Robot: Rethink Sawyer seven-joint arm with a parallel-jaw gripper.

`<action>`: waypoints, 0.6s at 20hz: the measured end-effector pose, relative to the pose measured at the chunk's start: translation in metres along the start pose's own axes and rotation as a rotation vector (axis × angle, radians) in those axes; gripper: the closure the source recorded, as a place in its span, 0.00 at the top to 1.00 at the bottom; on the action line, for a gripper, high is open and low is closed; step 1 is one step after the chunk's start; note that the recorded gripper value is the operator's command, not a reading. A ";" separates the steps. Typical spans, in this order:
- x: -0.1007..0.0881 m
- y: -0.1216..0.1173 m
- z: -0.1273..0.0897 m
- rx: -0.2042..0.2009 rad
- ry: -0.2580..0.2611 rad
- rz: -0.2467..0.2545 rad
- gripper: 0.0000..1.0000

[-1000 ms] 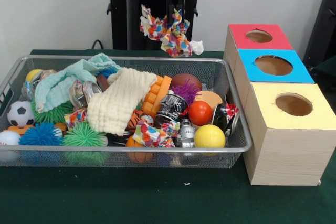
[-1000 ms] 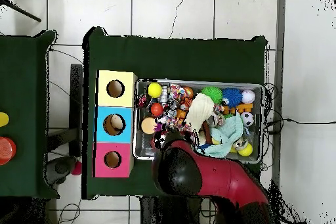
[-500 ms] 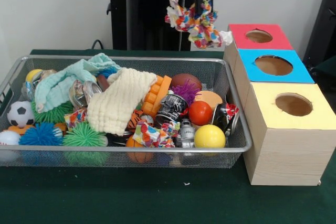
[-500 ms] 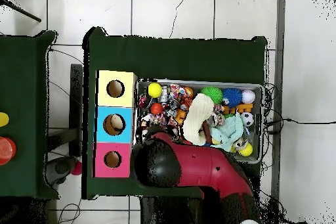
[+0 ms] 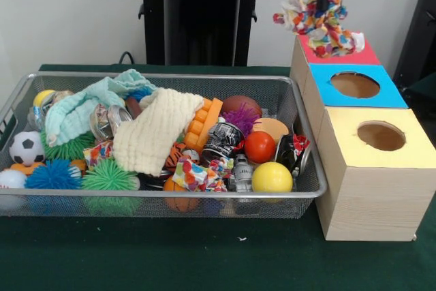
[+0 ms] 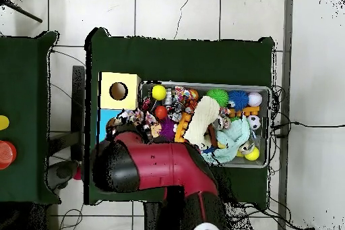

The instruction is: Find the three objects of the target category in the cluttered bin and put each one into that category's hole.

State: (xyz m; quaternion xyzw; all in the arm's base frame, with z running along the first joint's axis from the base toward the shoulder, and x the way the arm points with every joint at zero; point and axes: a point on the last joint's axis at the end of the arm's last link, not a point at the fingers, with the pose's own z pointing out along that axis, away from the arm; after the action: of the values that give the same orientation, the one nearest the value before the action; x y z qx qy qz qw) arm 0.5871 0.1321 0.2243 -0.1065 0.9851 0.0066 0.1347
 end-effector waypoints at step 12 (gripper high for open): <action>-0.008 0.014 0.010 0.025 0.001 -0.007 0.00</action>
State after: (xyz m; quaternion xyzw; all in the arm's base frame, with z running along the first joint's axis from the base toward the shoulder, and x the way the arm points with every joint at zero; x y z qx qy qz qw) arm 0.5945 0.1483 0.2163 -0.1082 0.9848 -0.0062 0.1357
